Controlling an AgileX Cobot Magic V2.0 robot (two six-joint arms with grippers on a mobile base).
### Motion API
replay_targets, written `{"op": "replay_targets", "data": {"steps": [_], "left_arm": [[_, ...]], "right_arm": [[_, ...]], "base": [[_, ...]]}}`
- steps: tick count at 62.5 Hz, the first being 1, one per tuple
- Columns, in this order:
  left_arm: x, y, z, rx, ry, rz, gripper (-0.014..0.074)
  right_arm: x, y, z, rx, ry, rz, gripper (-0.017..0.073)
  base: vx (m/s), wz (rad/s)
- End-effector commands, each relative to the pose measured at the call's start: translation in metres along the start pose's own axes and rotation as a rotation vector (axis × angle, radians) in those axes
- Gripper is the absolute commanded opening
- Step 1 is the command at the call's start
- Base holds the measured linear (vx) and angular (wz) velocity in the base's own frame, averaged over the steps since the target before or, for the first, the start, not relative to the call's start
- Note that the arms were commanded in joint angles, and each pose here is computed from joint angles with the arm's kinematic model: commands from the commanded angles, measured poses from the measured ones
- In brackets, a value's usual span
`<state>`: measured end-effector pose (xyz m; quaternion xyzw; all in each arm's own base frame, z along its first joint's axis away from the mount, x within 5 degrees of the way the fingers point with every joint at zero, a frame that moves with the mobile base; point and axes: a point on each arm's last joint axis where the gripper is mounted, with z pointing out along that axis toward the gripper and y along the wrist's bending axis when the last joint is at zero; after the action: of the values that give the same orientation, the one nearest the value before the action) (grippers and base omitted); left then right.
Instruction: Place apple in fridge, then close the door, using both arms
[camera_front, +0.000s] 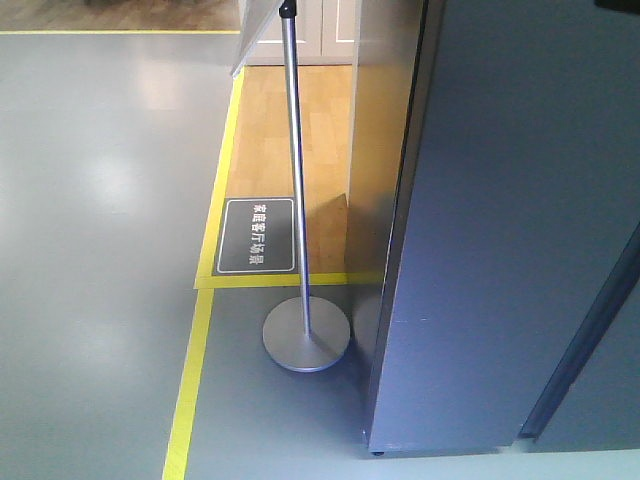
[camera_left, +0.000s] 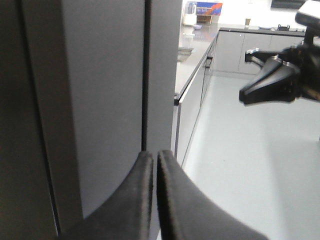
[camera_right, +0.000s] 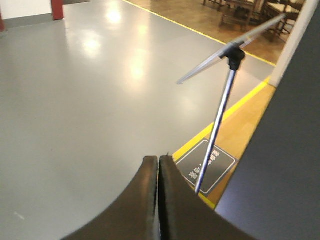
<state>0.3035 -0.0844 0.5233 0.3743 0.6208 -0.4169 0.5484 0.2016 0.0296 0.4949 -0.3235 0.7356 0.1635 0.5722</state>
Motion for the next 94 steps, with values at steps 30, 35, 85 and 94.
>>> {"op": "replay_targets", "data": {"steps": [30,35,85,94], "left_arm": [[0.162,-0.141,-0.054,0.037,0.164,-0.3,-0.0008],[0.199,-0.146,-0.059,-0.046,0.167,-0.376,-0.0008],[0.212,-0.166,-0.072,-0.047,-0.236,-0.612,-0.0008],[0.203,-0.168,-0.074,0.014,-0.328,-0.655,-0.0008]], "right_arm": [[0.17,0.126,-0.04,0.121,-0.007,0.053,-0.0005],[0.189,0.134,-0.038,0.116,0.006,0.065,-0.0005],[0.214,0.148,-0.036,0.05,0.048,0.078,-0.0003],[0.214,0.148,-0.036,0.05,0.048,0.078,-0.0003]], "base": [[0.0,0.0],[0.0,0.0],[0.0,0.0],[0.0,0.0]]}}
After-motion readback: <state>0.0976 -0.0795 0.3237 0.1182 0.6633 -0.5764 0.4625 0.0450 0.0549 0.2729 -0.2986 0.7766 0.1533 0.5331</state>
